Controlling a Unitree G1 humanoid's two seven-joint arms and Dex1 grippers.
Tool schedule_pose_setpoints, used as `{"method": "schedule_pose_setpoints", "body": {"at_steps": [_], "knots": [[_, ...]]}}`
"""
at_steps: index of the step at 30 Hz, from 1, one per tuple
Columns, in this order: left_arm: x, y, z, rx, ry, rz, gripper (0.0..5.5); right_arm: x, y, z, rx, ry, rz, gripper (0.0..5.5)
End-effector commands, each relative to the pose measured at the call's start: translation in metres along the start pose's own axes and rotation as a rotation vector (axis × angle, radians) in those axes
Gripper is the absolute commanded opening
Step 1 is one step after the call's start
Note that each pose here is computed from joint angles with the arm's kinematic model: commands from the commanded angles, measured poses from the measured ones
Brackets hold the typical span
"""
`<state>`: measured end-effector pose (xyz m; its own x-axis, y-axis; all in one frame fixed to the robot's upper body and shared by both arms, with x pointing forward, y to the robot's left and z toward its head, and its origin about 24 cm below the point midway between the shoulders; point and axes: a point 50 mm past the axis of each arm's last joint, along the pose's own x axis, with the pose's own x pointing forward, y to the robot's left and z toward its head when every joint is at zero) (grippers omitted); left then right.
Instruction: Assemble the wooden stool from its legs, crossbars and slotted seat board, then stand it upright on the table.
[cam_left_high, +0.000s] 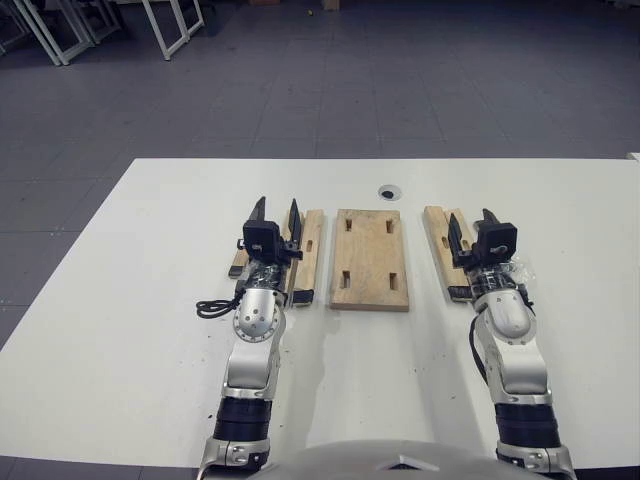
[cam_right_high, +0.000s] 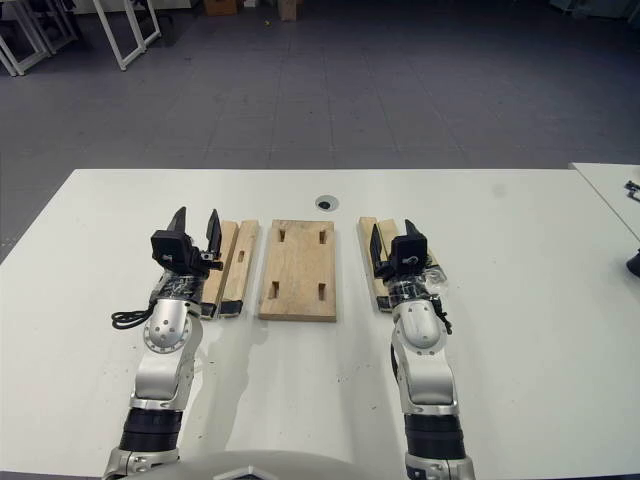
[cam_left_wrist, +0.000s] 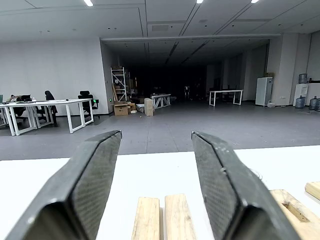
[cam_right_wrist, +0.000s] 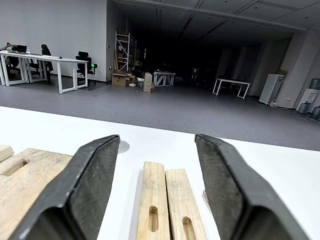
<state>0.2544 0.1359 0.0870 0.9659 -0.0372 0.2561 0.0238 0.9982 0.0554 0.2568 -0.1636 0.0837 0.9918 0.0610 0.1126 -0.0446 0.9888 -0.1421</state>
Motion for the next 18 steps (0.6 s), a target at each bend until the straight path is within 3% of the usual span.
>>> {"method": "schedule_pose_setpoints", "body": {"at_steps": [1,9,18], "knots": [[0.0016,0.0004,-0.0004,0.009,-0.001,0.007,2.58,0.0030,-0.0002,0.0008,0.016,0.017,0.024,2.76],[0.0007,0.0015,-0.0011,0.012,0.002,0.011,2.58,0.0031,-0.0012,0.0054,0.002,-0.015,0.047,2.76],[0.0001,0.0058,-0.0053,0.037,0.026,0.030,2.58,0.0036,-0.0022,0.0005,-0.031,0.058,0.057,2.76]]}}
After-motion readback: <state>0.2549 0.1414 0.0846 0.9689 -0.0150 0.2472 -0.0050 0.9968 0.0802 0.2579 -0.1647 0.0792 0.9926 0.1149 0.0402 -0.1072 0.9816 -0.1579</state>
